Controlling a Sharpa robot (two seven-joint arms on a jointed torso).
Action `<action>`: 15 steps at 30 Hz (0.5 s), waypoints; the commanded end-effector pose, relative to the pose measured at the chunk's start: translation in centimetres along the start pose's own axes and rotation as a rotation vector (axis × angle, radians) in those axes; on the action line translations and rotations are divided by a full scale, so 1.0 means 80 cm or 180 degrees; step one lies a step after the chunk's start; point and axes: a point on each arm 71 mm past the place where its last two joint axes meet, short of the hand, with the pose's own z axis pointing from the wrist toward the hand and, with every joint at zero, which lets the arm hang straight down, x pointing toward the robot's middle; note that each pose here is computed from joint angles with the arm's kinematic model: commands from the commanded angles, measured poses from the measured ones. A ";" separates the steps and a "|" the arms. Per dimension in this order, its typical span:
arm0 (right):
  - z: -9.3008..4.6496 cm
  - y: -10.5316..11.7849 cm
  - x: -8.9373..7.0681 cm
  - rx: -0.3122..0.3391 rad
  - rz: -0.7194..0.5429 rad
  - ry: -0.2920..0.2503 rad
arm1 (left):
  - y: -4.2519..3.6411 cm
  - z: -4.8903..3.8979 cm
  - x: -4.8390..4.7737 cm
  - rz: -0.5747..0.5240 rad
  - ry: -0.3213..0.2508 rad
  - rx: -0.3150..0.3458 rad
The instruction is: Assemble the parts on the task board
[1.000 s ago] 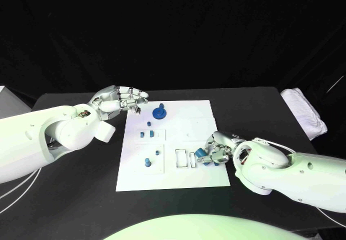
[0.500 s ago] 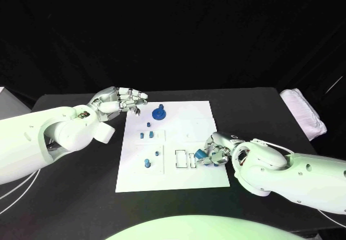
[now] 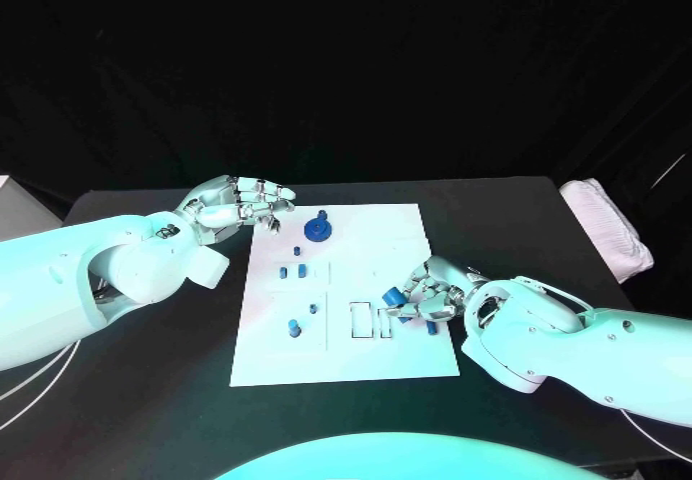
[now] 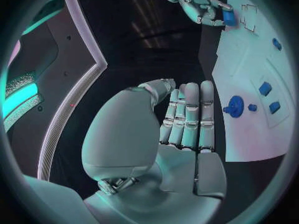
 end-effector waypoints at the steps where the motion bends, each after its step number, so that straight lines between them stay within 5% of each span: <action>1: -0.001 0.007 -0.004 -0.0054 0.0355 0.0021 | -0.0008 0.001 0.003 -0.0029 0.0058 0.0013; 15: 0.009 0.025 0.017 0.0062 0.0382 0.0645 | -0.0008 0.003 0.004 -0.0028 0.0059 0.0017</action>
